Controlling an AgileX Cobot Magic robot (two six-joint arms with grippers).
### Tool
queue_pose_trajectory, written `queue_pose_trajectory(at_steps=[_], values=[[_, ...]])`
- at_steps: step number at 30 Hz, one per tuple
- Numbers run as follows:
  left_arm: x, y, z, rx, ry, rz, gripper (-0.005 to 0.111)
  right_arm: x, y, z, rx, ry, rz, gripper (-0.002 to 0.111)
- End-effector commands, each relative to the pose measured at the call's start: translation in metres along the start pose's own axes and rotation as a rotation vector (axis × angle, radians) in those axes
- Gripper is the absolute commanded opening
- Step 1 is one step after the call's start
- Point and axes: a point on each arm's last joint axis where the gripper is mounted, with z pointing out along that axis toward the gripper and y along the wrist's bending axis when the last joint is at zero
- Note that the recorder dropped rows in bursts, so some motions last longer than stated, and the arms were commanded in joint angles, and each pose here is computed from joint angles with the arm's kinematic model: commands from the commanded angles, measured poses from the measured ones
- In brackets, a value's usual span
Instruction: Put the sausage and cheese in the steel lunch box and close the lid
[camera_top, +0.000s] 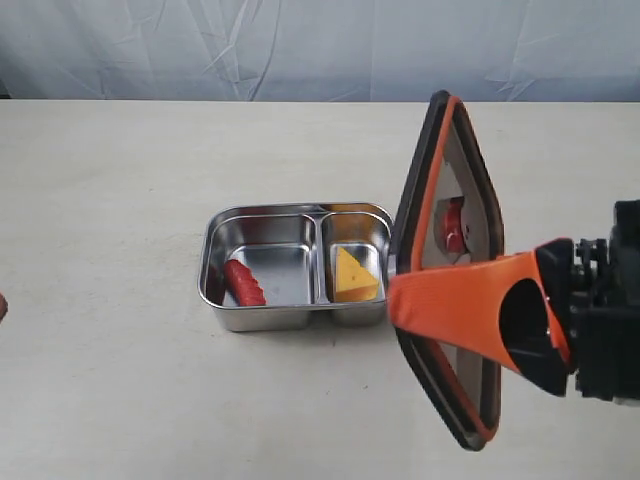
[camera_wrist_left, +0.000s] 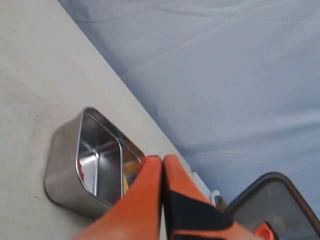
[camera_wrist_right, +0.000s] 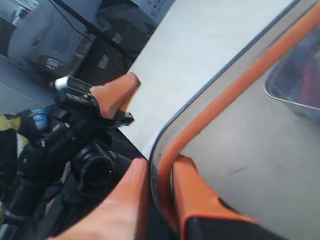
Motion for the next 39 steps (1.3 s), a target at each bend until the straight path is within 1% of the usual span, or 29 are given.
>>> queue_pose_trajectory(at_steps=[1, 2, 3, 4, 7, 8, 9, 11, 14, 16, 18, 24, 27, 32, 34, 37, 39], values=[[0.006, -0.007, -0.001, 0.074, 0.073, -0.103, 0.0, -0.006, 0.006, -0.002, -0.07, -0.08, -0.008, 0.0], [0.007, -0.01, -0.001, 0.106, 0.08, -0.148, 0.0, -0.007, 0.006, 0.0, -0.078, -0.08, 0.0, 0.0], [0.006, -0.013, -0.002, 0.136, 0.082, -0.157, 0.0, -0.007, 0.006, 0.001, -0.081, -0.078, 0.009, 0.0], [0.005, -0.019, -0.003, 0.183, 0.077, -0.134, 0.0, -0.007, 0.006, 0.002, -0.082, -0.077, 0.013, 0.0], [0.0, -0.04, -0.008, 0.328, 0.046, -0.021, 0.0, -0.009, 0.004, 0.006, -0.098, -0.075, 0.025, 0.0], [0.0, -0.046, -0.01, 0.354, 0.043, 0.074, 0.0, -0.011, 0.004, 0.009, -0.107, -0.08, 0.035, 0.0], [0.0, -0.052, -0.012, 0.379, 0.044, 0.13, 0.0, -0.012, 0.004, 0.01, -0.116, -0.086, 0.042, 0.0], [-0.001, -0.065, -0.017, 0.427, 0.046, 0.209, 0.0, -0.016, 0.004, 0.015, -0.15, -0.101, 0.044, 0.0], [0.001, -0.075, -0.022, 0.482, 0.057, 0.324, 0.0, -0.018, 0.004, 0.025, -0.218, -0.093, 0.035, 0.0], [0.004, -0.075, -0.022, 0.474, 0.078, 0.389, 0.0, -0.018, 0.002, 0.033, -0.259, -0.067, 0.034, 0.0], [0.007, -0.073, -0.022, 0.46, 0.106, 0.43, 0.0, -0.018, -0.001, 0.039, -0.277, -0.043, 0.023, 0.0], [0.017, -0.067, -0.022, 0.436, 0.208, 0.542, 0.0, -0.021, -0.019, 0.06, -0.191, -0.013, 0.058, 0.0], [0.019, -0.064, -0.022, 0.417, 0.238, 0.583, 0.0, -0.025, -0.02, 0.066, -0.192, -0.003, 0.064, 0.0], [0.019, -0.064, -0.022, 0.412, 0.24, 0.59, 0.0, -0.029, -0.008, 0.077, -0.202, 0.016, 0.034, 0.0], [0.019, -0.065, -0.022, 0.418, 0.237, 0.572, 0.0, -0.029, 0.0, 0.083, -0.208, 0.027, 0.003, 0.0], [0.014, -0.067, -0.021, 0.427, 0.181, 0.528, 0.0, -0.028, 0.008, 0.089, -0.203, 0.033, -0.017, 0.0], [0.007, -0.069, -0.02, 0.418, 0.108, 0.48, 0.0, -0.027, 0.01, 0.092, -0.192, 0.034, -0.023, 0.0]])
